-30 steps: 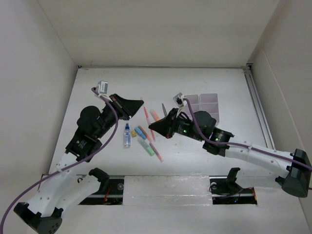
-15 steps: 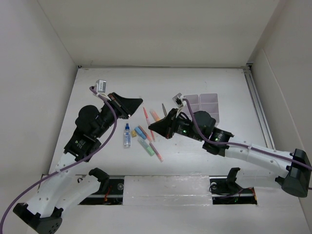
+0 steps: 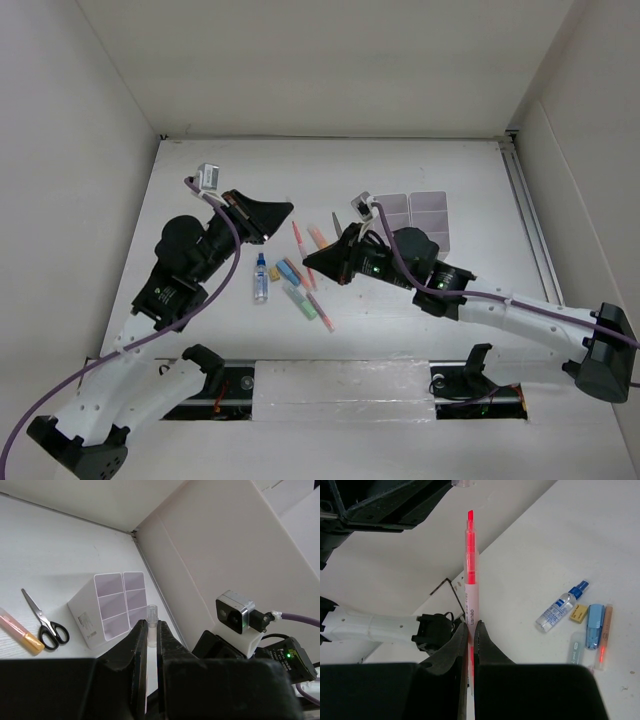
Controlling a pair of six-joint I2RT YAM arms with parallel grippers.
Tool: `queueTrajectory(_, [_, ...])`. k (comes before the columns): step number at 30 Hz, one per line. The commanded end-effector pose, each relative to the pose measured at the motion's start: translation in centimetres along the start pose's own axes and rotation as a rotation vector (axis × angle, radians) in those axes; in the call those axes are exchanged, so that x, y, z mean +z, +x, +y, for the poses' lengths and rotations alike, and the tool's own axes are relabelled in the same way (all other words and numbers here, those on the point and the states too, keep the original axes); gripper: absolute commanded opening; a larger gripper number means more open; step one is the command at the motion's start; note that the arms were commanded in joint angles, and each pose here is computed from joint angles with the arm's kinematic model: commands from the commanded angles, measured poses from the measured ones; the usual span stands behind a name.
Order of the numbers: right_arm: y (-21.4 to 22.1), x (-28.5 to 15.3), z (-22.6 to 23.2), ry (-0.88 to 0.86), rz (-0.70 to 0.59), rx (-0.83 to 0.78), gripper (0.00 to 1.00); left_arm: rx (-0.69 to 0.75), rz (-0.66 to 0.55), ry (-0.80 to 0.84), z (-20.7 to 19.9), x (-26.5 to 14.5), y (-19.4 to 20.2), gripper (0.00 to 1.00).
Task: Sort the stationery into containers
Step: Close the pen cap on the pen.
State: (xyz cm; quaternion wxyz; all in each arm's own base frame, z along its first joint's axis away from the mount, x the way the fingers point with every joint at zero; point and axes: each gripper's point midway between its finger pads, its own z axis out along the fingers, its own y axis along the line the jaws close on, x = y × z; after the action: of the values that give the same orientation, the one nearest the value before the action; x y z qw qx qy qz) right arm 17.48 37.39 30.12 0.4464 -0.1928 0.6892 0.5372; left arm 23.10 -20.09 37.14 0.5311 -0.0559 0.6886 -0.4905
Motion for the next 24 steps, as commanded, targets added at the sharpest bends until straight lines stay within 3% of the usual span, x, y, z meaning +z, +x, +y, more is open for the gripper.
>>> queueTrajectory(1, [-3.2,0.2,2.6,-0.075,-0.091,-0.027,0.0,0.02,-0.012,0.042,-0.8,0.1,-0.3,0.0])
queueTrajectory(24, [-4.6,-0.7,2.8,-0.056,-0.131,-0.047,0.0,0.028,-0.015,0.027,-0.1,0.0,0.0,0.0])
